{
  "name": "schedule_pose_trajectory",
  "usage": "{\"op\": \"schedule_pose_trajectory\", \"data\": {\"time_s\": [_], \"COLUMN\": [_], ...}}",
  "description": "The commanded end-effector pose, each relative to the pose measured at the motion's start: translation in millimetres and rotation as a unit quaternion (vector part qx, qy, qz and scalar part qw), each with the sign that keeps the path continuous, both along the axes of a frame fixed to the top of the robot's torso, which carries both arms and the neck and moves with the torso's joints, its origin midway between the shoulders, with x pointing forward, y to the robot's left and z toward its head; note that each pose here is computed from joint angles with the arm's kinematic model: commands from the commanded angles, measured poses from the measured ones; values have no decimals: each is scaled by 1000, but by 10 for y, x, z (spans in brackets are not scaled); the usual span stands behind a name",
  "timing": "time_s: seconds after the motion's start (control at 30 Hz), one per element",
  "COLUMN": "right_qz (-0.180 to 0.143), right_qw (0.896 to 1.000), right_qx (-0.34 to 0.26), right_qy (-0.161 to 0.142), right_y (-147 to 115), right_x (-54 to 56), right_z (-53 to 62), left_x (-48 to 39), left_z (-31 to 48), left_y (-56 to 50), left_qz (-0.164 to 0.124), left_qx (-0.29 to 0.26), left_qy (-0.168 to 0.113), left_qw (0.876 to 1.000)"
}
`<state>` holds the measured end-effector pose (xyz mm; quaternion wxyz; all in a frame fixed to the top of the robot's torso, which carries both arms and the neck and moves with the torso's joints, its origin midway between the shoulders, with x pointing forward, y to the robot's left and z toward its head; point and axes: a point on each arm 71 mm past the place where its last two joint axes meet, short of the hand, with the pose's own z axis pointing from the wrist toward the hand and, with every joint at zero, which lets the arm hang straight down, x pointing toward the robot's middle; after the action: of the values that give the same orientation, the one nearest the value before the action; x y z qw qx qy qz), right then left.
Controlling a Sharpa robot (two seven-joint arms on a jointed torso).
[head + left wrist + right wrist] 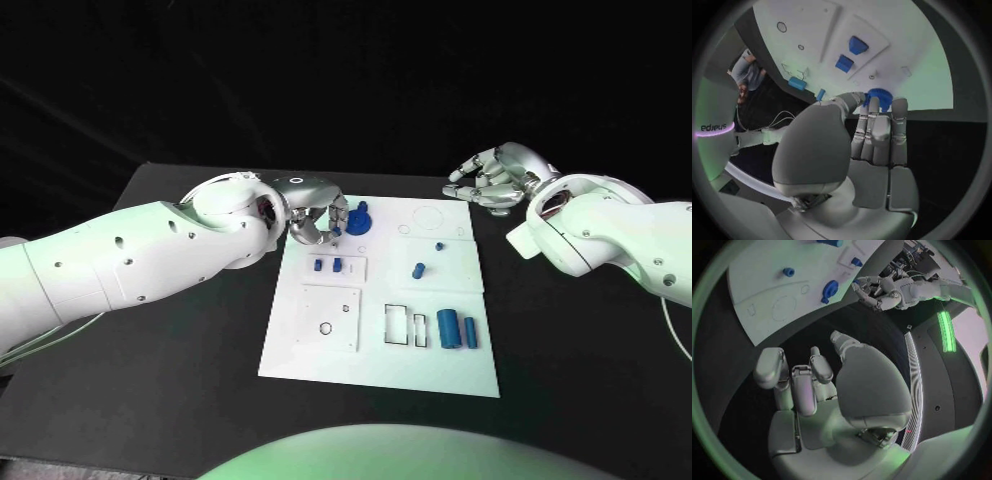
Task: Assemble the parts on the task board
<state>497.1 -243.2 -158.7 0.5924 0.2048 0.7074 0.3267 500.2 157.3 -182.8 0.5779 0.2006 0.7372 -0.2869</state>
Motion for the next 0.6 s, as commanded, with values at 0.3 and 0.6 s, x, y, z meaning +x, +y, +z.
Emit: {"op": "schedule_pose_trajectory", "data": {"time_s": [0.3,0.6], "right_qz": [4,4], "right_qw": [1000,1000], "right_qx": [-1,-2], "right_qy": [0,0], "right_y": [3,3], "right_x": [-8,-9], "right_z": [-20,-22], "left_x": [38,29], "left_z": [-87,-156], "left_y": [142,108], "left_qz": [13,10], "left_qx": [-2,-9], "left_qy": [38,49], "left_qw": [999,999]}}
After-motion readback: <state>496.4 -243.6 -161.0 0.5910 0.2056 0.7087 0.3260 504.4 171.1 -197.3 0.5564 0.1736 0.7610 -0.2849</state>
